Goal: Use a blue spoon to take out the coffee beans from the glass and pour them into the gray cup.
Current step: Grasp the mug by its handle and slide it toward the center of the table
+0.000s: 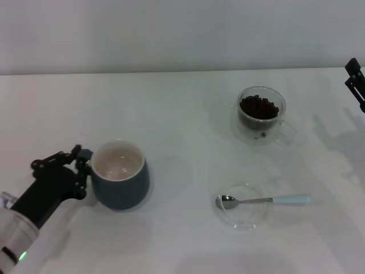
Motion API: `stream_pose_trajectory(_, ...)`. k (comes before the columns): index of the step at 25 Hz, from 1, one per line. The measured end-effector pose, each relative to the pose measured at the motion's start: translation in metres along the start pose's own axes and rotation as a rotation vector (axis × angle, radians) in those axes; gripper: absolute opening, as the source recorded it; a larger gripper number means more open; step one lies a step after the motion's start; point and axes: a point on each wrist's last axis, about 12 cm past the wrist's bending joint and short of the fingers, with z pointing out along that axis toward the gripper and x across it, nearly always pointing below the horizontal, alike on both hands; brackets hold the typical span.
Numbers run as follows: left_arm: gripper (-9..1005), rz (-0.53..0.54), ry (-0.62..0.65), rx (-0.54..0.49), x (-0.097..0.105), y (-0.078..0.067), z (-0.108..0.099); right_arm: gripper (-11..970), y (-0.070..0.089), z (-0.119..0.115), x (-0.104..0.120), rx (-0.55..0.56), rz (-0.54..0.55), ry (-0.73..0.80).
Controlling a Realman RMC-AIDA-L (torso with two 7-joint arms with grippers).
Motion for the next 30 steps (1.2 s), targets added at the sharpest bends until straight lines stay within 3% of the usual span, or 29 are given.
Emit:
stream_pose_trajectory(11, 124, -0.011, 0.029, 0.05, -0.001, -0.013, 0.012, 844, 0.001, 0.0, -0.001, -0.008, -0.001, -0.005)
stream_pose_trajectory(30, 122, -0.019, 0.066, 0.04, 0.006, -0.013, 0.006, 845, 0.002, 0.0, 0.0, -0.013, 0.003, -0.001)
